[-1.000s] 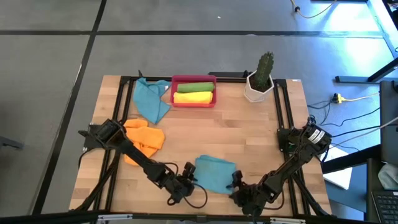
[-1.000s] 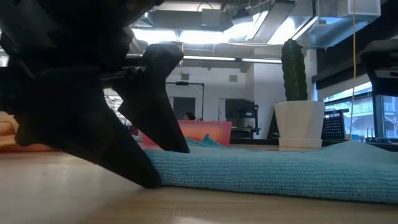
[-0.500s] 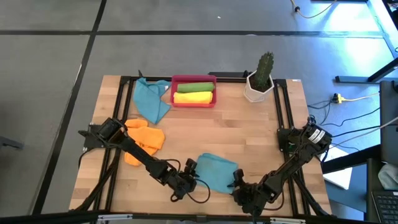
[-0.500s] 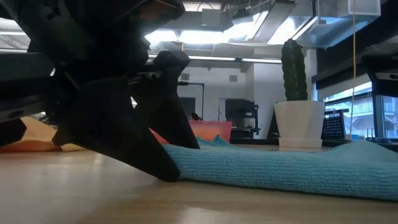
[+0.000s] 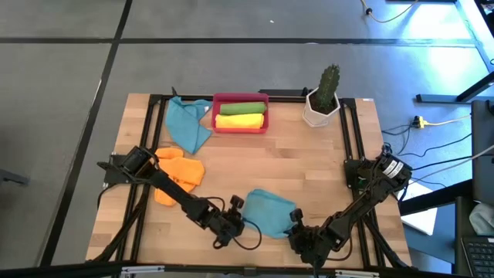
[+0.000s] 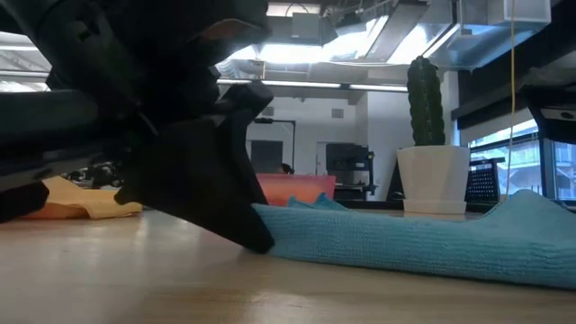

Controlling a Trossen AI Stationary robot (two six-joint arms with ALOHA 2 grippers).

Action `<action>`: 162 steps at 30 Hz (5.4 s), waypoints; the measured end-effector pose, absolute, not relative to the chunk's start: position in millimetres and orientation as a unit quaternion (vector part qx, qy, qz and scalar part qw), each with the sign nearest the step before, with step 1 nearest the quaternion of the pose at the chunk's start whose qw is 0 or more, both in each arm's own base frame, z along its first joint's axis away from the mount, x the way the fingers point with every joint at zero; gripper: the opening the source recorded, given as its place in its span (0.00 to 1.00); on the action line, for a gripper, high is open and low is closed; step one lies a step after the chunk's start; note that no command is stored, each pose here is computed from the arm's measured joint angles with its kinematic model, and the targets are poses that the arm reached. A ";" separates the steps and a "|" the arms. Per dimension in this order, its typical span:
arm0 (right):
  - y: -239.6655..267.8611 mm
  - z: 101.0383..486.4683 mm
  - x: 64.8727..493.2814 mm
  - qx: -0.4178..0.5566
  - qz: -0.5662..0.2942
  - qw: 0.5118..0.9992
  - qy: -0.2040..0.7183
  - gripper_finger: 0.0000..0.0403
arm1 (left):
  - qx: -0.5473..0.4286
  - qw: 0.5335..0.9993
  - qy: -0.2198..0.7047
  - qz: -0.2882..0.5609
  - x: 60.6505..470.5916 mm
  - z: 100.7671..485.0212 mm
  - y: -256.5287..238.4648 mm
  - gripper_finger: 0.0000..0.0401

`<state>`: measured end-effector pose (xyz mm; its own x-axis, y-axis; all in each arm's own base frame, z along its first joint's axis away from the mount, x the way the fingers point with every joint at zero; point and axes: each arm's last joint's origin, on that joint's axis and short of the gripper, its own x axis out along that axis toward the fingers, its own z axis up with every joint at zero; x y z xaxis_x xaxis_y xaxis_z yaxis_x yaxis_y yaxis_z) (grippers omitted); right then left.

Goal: Roll microfiber towels into tight, uniform cylinder then place into a basket
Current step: Roll the bottom blue towel

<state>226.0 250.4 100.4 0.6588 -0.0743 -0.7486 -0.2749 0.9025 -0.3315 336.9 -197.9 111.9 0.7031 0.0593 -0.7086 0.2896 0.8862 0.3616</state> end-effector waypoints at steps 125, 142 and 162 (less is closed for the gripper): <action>258.3 120.2 242.6 -0.153 0.037 0.887 0.435 0.68 | -0.209 0.832 0.485 -0.172 363.7 134.1 -128.3 0.00; 265.3 105.7 230.1 -0.274 0.043 0.861 0.427 0.39 | -0.207 0.832 0.484 -0.172 363.7 134.2 -128.5 0.00; 272.8 123.1 214.5 -0.151 -0.021 0.907 0.393 0.01 | -0.207 0.827 0.488 -0.187 357.9 135.4 -145.8 0.00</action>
